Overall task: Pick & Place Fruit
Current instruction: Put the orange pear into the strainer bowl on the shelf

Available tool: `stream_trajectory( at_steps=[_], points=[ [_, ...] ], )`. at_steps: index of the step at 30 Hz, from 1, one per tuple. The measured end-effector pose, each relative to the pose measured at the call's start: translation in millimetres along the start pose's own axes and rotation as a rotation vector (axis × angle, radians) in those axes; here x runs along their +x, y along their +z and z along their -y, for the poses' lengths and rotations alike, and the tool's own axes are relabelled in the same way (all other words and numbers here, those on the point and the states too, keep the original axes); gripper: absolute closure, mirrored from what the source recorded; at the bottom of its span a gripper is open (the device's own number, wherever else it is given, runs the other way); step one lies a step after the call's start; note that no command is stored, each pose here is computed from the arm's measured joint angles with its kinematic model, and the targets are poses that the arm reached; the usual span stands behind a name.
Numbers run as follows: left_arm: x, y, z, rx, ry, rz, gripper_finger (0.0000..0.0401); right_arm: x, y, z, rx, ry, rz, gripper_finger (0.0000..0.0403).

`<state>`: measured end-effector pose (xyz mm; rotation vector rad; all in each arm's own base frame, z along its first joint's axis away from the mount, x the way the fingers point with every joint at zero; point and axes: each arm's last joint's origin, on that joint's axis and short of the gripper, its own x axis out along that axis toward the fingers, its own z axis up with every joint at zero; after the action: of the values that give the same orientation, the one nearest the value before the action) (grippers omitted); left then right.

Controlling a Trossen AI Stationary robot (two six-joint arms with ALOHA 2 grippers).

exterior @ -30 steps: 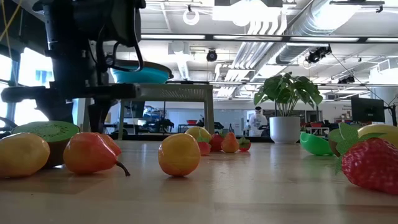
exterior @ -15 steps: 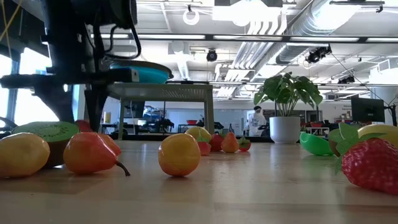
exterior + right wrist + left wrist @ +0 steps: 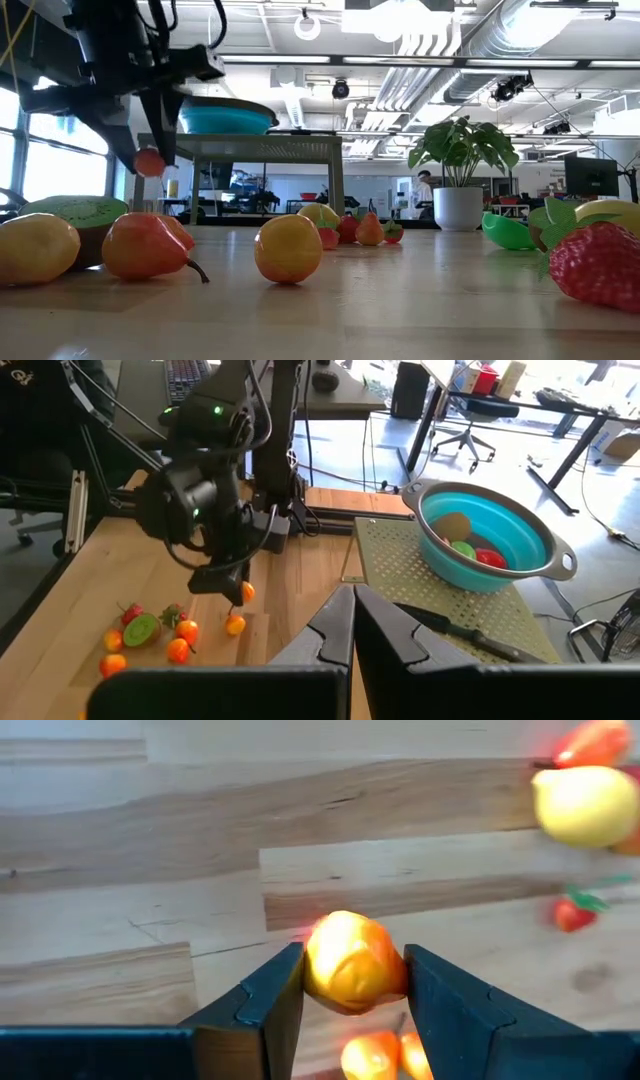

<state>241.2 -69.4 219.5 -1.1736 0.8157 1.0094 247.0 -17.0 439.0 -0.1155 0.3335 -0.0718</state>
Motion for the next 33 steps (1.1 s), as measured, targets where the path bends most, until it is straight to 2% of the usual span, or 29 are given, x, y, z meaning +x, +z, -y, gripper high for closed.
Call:
stream_trajectory(
  at_steps=[6, 11, 20, 25, 28, 29, 33],
  points=[
    [-20.8, 6.3, 1.6, 0.064, -0.127, -0.023, 0.0242, 0.0, 0.0, -0.1, -0.004, 0.0, 0.0, 0.0399],
    [-45.4, 13.8, 2.5, 0.124, -0.288, -0.04, 0.0242, 0.0, 0.0, -0.3, -0.004, 0.006, 0.001, 0.0399],
    [-99.3, 30.8, 4.3, 0.211, -0.69, -0.009, 0.0242, 0.0, 0.2, -0.2, -0.004, 0.006, 0.003, 0.0399],
    [-133.9, 41.8, 9.1, 0.269, -0.976, 0.119, 0.0242, 0.0, 0.2, -0.2, -0.003, 0.005, 0.002, 0.0399],
    [-150.4, 48.5, 8.0, 0.317, -1.081, 0.242, 0.0242, 0.0, 0.1, -0.1, 0.021, 0.005, 0.002, 0.0399],
    [-156.0, 51.0, 7.5, 0.316, -1.108, 0.286, 0.0242, 0.0, 0.1, -0.1, 0.035, 0.005, 0.002, 0.0399],
    [-164.9, 57.7, 2.1, 0.312, -1.104, 0.416, 0.0242, 0.0, 0.1, -0.1, 0.046, 0.003, 0.002, 0.0399]
  ],
)
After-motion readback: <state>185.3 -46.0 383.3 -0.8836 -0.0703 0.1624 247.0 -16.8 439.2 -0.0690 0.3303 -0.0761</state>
